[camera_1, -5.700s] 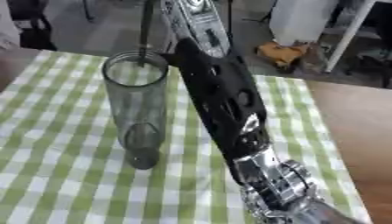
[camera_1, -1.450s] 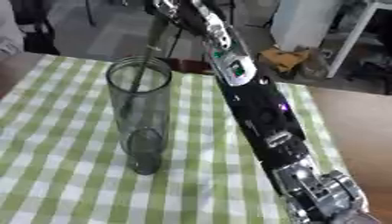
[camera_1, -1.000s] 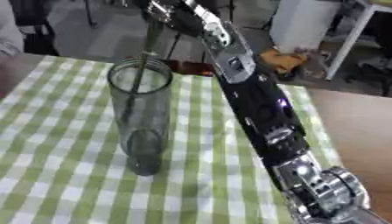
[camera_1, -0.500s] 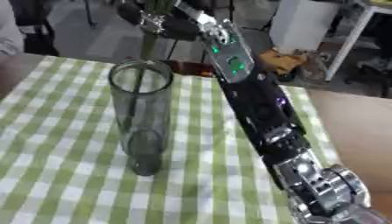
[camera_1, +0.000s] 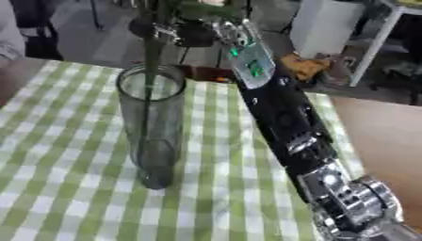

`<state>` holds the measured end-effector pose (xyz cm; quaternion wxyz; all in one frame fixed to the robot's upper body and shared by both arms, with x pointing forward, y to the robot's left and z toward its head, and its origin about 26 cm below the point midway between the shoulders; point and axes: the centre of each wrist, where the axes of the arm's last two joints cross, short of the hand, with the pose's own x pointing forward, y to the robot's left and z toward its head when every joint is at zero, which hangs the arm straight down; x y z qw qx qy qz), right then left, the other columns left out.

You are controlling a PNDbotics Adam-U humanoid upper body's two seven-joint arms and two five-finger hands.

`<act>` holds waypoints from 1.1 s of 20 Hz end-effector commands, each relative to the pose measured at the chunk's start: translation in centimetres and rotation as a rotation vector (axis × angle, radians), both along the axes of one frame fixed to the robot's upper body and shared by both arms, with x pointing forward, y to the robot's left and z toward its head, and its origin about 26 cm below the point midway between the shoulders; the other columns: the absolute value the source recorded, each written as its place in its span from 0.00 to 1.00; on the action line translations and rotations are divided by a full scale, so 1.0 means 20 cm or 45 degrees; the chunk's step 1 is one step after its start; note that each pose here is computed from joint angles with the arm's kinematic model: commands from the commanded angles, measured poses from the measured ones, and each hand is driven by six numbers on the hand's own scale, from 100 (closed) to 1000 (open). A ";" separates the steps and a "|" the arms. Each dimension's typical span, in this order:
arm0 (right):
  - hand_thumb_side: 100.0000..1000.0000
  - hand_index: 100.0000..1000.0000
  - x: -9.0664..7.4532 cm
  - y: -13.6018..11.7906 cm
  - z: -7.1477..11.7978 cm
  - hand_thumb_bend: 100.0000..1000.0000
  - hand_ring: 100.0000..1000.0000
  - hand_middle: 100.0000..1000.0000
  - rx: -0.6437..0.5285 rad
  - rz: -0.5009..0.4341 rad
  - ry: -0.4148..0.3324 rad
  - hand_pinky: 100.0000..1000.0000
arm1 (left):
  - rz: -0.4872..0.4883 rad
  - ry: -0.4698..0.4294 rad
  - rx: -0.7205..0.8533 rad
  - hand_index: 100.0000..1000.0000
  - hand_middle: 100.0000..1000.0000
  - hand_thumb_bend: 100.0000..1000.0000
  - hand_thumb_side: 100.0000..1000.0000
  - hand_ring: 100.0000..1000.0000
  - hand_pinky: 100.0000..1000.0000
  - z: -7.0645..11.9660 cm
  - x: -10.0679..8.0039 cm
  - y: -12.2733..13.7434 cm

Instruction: Arrange flowers into the vase.

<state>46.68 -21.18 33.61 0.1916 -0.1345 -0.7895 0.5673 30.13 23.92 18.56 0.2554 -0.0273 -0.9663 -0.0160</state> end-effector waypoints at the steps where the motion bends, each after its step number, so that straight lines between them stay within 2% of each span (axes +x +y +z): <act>1: 0.98 0.46 -0.03 -0.04 0.11 0.55 0.52 0.46 -0.078 -0.033 -0.051 0.48 | 0.003 -0.025 0.016 0.95 0.93 0.00 0.85 0.80 0.48 0.03 -0.01 0.00; 6: 0.98 0.46 -0.04 -0.05 0.12 0.54 0.53 0.46 -0.085 -0.044 -0.045 0.49 | 0.004 -0.022 0.016 0.95 0.93 0.00 0.85 0.80 0.48 0.03 -0.01 0.01; 13: 0.97 0.47 -0.05 -0.07 0.15 0.46 0.56 0.49 -0.180 -0.059 -0.064 0.51 | 0.005 -0.017 0.019 0.95 0.93 0.00 0.85 0.80 0.48 0.03 -0.01 0.01; 18: 0.98 0.51 -0.06 -0.08 0.18 0.46 0.58 0.52 -0.220 -0.073 -0.077 0.53 | 0.004 -0.012 0.023 0.95 0.93 0.00 0.85 0.80 0.48 0.02 -0.01 0.01; 19: 0.97 0.50 -0.06 -0.08 0.19 0.43 0.58 0.52 -0.215 -0.075 -0.079 0.53 | 0.004 -0.011 0.023 0.95 0.93 0.00 0.85 0.80 0.48 0.02 -0.01 0.01; 22: 0.96 0.35 -0.06 -0.09 0.20 0.14 0.56 0.48 -0.160 -0.076 -0.075 0.52 | 0.003 -0.008 0.025 0.95 0.93 0.00 0.85 0.81 0.49 0.02 -0.01 0.01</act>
